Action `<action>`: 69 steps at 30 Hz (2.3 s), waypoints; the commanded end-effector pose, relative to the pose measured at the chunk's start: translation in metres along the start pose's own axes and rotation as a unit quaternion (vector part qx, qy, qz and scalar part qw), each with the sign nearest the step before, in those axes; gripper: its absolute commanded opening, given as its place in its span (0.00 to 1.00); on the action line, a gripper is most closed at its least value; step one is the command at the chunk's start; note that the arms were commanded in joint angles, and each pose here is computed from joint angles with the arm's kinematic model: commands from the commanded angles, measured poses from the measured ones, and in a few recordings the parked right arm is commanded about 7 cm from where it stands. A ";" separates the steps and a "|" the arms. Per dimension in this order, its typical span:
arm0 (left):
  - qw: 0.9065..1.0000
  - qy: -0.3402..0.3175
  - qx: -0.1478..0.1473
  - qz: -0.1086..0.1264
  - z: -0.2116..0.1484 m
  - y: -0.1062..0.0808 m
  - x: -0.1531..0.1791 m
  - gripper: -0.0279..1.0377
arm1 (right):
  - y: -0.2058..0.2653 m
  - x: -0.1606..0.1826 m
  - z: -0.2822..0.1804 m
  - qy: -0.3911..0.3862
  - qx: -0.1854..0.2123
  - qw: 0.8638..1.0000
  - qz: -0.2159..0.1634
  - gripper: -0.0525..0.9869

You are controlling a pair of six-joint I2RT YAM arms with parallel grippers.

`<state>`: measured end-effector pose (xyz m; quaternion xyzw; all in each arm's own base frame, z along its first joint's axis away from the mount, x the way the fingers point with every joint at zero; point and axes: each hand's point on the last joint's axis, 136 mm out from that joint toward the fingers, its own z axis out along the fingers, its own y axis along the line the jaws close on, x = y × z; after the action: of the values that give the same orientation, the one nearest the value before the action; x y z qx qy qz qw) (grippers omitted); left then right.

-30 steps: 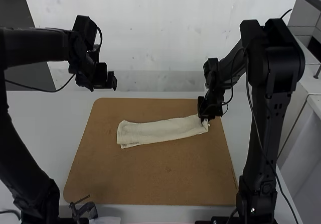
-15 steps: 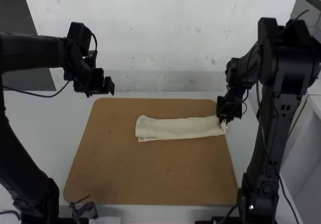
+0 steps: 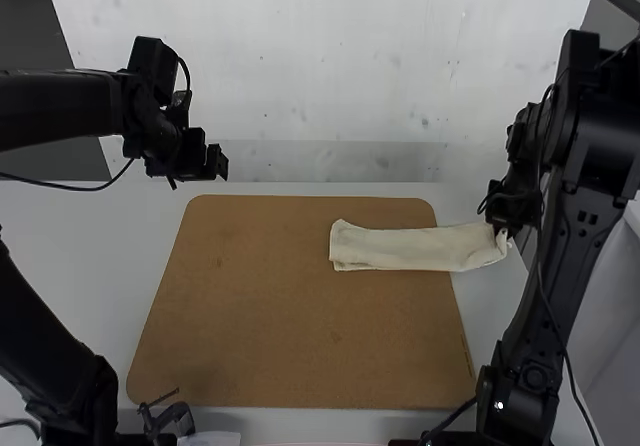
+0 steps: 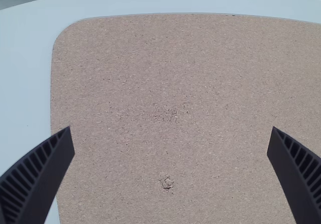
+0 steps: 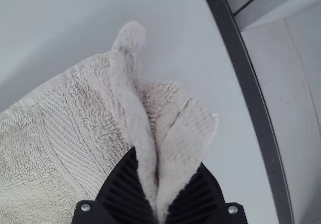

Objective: Fold the towel.

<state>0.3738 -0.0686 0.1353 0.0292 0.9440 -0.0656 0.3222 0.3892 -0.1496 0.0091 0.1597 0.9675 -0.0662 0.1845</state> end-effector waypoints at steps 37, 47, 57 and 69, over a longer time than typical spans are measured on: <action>1.000 -0.019 -0.006 0.002 -0.001 0.006 -0.008 0.95 | 0.329 0.085 -0.104 -0.064 -0.079 0.967 -0.233 0.07; 1.000 -0.021 -0.006 0.001 0.001 0.007 -0.009 0.95 | 0.341 0.090 -0.124 -0.077 -0.110 0.964 -0.229 0.67; 1.000 -0.023 -0.006 0.000 -0.001 0.007 -0.010 0.95 | 0.316 0.066 -0.130 -0.092 -0.098 0.971 -0.196 0.25; 1.000 -0.023 -0.006 0.001 -0.001 0.007 -0.010 0.95 | 0.330 0.104 -0.098 -0.061 -0.078 0.967 -0.236 0.07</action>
<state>0.3816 -0.0672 0.1411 0.0271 0.9374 -0.0672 0.3407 0.3764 0.1950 0.0361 -0.0841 0.9704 -0.0406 0.2227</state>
